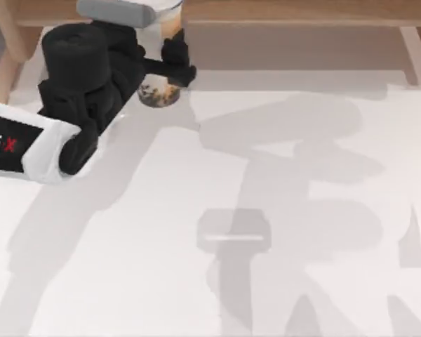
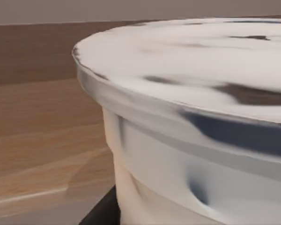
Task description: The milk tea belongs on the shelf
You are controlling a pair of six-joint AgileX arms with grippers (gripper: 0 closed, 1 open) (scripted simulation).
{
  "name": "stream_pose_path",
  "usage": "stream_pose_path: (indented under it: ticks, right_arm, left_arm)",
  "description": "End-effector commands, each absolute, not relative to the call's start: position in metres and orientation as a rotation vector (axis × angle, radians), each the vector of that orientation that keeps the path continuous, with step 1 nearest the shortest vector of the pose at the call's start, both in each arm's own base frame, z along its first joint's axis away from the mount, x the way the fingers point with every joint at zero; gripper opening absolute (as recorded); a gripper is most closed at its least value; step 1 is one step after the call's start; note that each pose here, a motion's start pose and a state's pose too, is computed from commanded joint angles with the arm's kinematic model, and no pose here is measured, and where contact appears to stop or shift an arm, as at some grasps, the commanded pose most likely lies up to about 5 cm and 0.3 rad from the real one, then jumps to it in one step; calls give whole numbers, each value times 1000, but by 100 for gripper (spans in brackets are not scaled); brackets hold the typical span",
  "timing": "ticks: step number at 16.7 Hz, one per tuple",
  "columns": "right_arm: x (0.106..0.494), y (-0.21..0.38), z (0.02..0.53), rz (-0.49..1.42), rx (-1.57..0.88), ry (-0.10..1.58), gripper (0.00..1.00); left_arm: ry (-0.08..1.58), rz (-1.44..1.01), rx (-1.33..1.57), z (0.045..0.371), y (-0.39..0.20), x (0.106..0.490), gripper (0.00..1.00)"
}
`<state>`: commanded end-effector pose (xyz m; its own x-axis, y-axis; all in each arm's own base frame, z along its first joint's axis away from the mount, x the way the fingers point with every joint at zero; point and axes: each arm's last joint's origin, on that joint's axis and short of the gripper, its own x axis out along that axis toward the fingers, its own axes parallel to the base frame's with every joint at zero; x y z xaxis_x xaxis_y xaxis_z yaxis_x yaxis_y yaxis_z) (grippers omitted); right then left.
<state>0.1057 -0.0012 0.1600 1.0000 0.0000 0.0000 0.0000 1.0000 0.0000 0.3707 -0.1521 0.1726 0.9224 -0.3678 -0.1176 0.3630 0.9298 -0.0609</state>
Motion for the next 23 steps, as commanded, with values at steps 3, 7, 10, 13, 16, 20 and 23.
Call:
stream_pose_path:
  ticks: [3,7,10,13,16,20,23]
  right_arm:
    - [106,-1,160,0,0,0,100]
    - [106,-1,160,0,0,0,100]
    - [106,-1,160,0,0,0,100]
    - [106,-1,160,0,0,0,100]
    - [106,-1,160,0,0,0,100]
    - [106,-1,160,0,0,0,100]
    - [106,-1,160,0,0,0,100]
  left_arm:
    - [48,-269,-37,216,-166,380,0]
    - [-4,-99,-26,256,-170,403,0]
    - [-8,-29,-10,266,-170,413,0]
    - [-9,-23,-9,267,-170,414,0]
    - [-12,-26,-9,268,-171,413,0]
    - [-12,-26,-9,263,-172,421,0]
    - [-10,-26,-8,257,-172,429,0]
